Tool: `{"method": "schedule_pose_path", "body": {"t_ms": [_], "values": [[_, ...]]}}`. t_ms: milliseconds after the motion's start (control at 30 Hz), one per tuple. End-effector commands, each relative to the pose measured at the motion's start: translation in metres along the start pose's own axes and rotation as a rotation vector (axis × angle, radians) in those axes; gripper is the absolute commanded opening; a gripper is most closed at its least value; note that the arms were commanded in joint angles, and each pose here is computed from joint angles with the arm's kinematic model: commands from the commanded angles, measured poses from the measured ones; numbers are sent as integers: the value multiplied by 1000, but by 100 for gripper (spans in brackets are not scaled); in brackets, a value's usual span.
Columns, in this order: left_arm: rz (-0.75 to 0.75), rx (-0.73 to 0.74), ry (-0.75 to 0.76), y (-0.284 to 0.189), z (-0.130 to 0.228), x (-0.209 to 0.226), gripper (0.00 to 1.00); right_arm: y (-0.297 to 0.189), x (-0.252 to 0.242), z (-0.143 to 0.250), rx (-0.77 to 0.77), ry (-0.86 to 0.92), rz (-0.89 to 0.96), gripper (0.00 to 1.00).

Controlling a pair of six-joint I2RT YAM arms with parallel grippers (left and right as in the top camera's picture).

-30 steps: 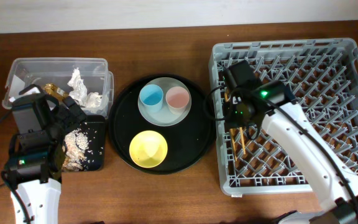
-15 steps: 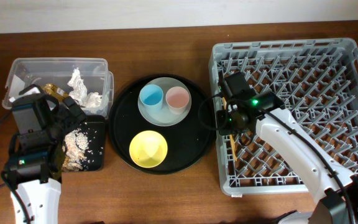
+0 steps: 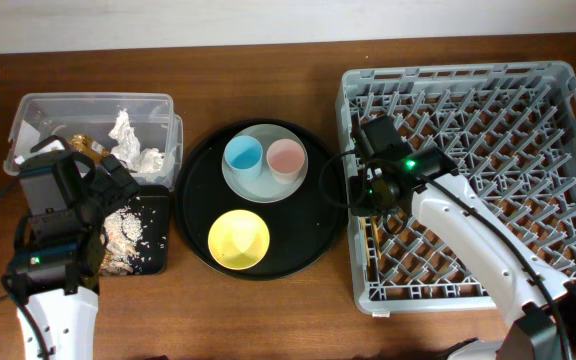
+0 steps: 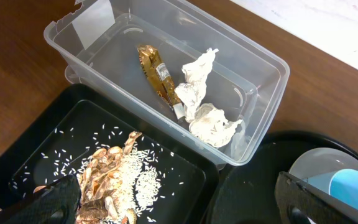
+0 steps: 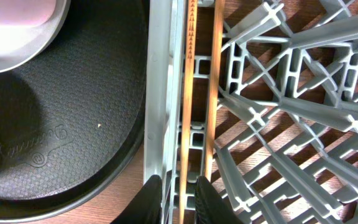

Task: Sort waste into correct bins and load items into the dishwasher rack
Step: 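Insert the second chopstick into the grey dish rack, then move the right gripper to the yellow bowl and grasp its rim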

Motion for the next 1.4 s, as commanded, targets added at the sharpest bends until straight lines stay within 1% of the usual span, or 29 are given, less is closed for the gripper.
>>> {"method": "schedule_pose_path", "body": {"t_ms": [0, 67, 133, 200, 267, 300, 367, 433, 500, 600, 667, 733, 833, 900, 967, 1200, 1233, 1367], "values": [[0, -16, -18, -3, -5, 0, 99, -12, 8, -2, 2, 6, -68, 19], [0, -16, -18, -3, -5, 0, 99, -40, 30, -7, -33, -30, -176, 20], [0, -16, -18, -3, -5, 0, 99, -68, 78, -5, -100, -182, -371, 26], [0, -16, -18, -3, -5, 0, 99, -77, 117, 7, -106, -305, -469, 29], [0, -16, -17, -3, -5, 0, 99, -77, 149, 24, -94, -426, -501, 30], [0, -16, -18, -3, -5, 0, 99, -76, 171, 36, -99, -534, -522, 30], [0, -16, -18, -3, -5, 0, 99, -69, 198, 47, -132, -670, -508, 35], [0, -16, -17, -3, -5, 0, 99, -59, 219, 49, -185, -729, -450, 36], [0, -16, -17, -3, -5, 0, 99, -44, 246, 51, -231, -803, -434, 37], [0, -16, -18, -3, -5, 0, 99, -10, 272, 58, -217, -877, -437, 38], [0, -16, -17, -3, -5, 0, 99, 18, 275, 62, -170, -895, -416, 41], [0, -16, -18, -3, -5, 0, 99, 36, 276, 67, -129, -899, -401, 41], [0, -16, -18, -3, -5, 0, 99, 51, 285, 67, -138, -906, -407, 42], [0, -16, -17, -3, -5, 0, 99, 54, 292, 60, -184, -911, -412, 42], [0, -16, -18, -3, -5, 0, 99, 55, 290, 52, -223, -902, -365, 42], [0, -16, -17, -3, -5, 0, 99, 58, 284, 50, -223, -894, -323, 40], [0, -16, -18, -3, -5, 0, 99, 60, 282, 53, -214, -896, -319, 36], [0, -16, -18, -3, -5, 0, 99, 64, 279, 56, -196, -898, -312, 30]]}}
Point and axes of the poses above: each gripper's point midway between its finger pads, its own y axis out along the fingers, its own x axis along the line the jaws close on, z = x × y, the point moved 4 cm from there along -y, back along the fingers, and after that the axes turned 7 degrees about -y, right-handed, at the moved point
